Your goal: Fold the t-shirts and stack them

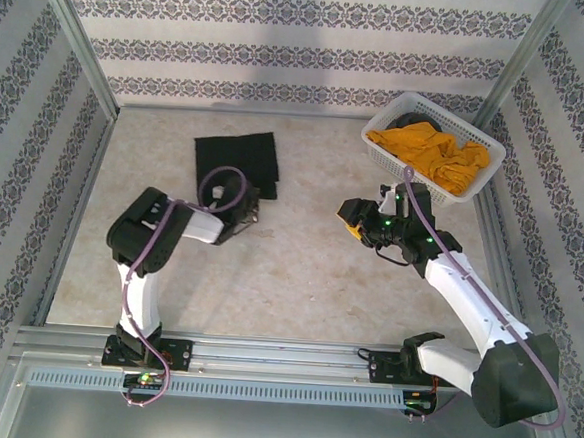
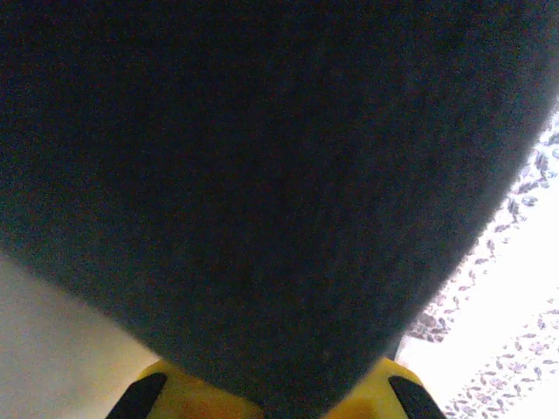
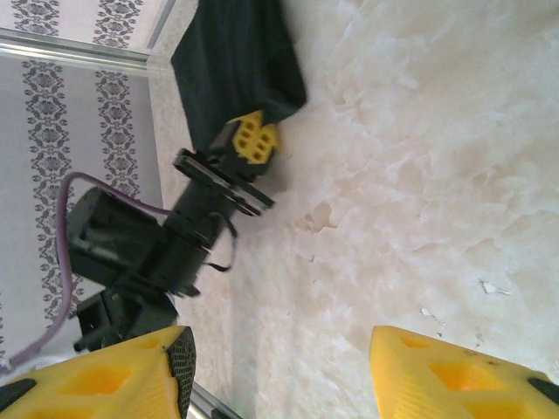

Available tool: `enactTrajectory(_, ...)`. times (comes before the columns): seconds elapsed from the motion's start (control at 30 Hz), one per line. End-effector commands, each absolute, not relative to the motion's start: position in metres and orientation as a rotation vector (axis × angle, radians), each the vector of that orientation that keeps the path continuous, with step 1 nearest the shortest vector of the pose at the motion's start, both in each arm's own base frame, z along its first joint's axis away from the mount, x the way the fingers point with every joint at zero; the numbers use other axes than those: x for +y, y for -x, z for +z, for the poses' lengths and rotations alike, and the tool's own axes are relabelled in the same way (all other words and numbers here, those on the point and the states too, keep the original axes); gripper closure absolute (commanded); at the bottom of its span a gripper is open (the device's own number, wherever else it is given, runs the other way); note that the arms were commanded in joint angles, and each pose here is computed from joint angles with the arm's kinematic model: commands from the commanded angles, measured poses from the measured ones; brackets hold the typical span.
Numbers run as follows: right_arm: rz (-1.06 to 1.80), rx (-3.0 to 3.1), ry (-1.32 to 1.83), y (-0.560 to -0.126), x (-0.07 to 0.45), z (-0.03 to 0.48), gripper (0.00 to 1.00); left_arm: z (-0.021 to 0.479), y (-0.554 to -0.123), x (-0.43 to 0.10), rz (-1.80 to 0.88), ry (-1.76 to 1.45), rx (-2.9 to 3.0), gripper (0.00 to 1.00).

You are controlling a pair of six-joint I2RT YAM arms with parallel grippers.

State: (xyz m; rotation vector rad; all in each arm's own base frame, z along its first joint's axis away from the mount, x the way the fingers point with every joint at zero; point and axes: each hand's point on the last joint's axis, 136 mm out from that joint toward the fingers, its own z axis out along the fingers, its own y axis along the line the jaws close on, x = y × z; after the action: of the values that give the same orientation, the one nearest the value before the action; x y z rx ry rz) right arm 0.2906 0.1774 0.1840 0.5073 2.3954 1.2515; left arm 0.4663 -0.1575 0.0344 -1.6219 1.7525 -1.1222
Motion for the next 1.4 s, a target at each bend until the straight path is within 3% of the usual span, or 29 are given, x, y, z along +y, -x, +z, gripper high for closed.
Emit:
enactTrajectory(0.0, 1.270, 2.383, -0.489, -0.296, 0.180, 0.191, 0.44, 0.041, -0.475, -0.100, -1.141, 1.433, 1.883, 1.00)
enactTrajectory(0.23, 1.282, 2.389, -0.480, -0.308, 0.185, 0.187, 0.44, 0.036, -0.493, -0.010, -1.138, 1.174, 2.126, 1.00)
enactTrajectory(0.37, 1.289, 2.406, -0.477, -0.317, 0.190, 0.182, 0.45, 0.024, -0.486, 0.038, -1.034, 1.196, 2.196, 1.00)
enactTrajectory(0.63, 1.313, 2.417, -0.422, -0.330, 0.202, 0.184, 0.45, 0.034, -0.500, 0.070, -0.967, 1.169, 2.202, 1.00)
enactTrajectory(0.67, 1.317, 2.406, -0.410, -0.332, 0.203, 0.186, 0.45, 0.039, -0.500, 0.071, -0.951, 1.166, 2.194, 0.93)
enactTrajectory(0.73, 1.310, 2.386, -0.384, -0.334, 0.203, 0.193, 0.45, 0.053, -0.497, 0.073, -0.915, 1.159, 2.170, 0.63)
enactTrajectory(0.77, 1.300, 2.376, -0.373, -0.336, 0.202, 0.197, 0.44, 0.062, -0.494, 0.073, -0.893, 1.150, 2.158, 0.53)
enactTrajectory(0.8, 1.282, 2.369, -0.359, -0.337, 0.201, 0.200, 0.42, 0.078, -0.489, 0.071, -0.866, 1.131, 2.139, 0.31)
enactTrajectory(0.83, 1.261, 2.365, -0.348, -0.338, 0.199, 0.203, 0.41, 0.090, -0.485, 0.068, -0.851, 1.114, 2.122, 0.02)
enactTrajectory(0.87, 1.238, 2.355, -0.341, -0.340, 0.196, 0.207, 0.33, 0.104, -0.479, 0.065, -0.833, 1.100, 2.102, 0.00)
enactTrajectory(0.9, 1.221, 2.344, -0.334, -0.342, 0.194, 0.211, 0.03, 0.113, -0.472, 0.062, -0.817, 1.094, 2.096, 0.00)
enactTrajectory(1.13, 0.718, 2.244, -0.400, -0.349, 0.118, 0.242, 0.02, 0.203, -0.403, 0.018, -0.551, 0.889, 1.941, 0.00)
enactTrajectory(1.23, 0.276, 2.191, -0.526, -0.342, 0.051, 0.248, 0.02, 0.231, -0.356, 0.017, -0.210, 0.849, 1.860, 0.00)
enactTrajectory(1.37, -0.186, 2.094, -0.548, -0.335, -0.014, 0.240, 0.02, 0.218, -0.313, 0.042, 0.275, 0.814, 1.939, 0.00)
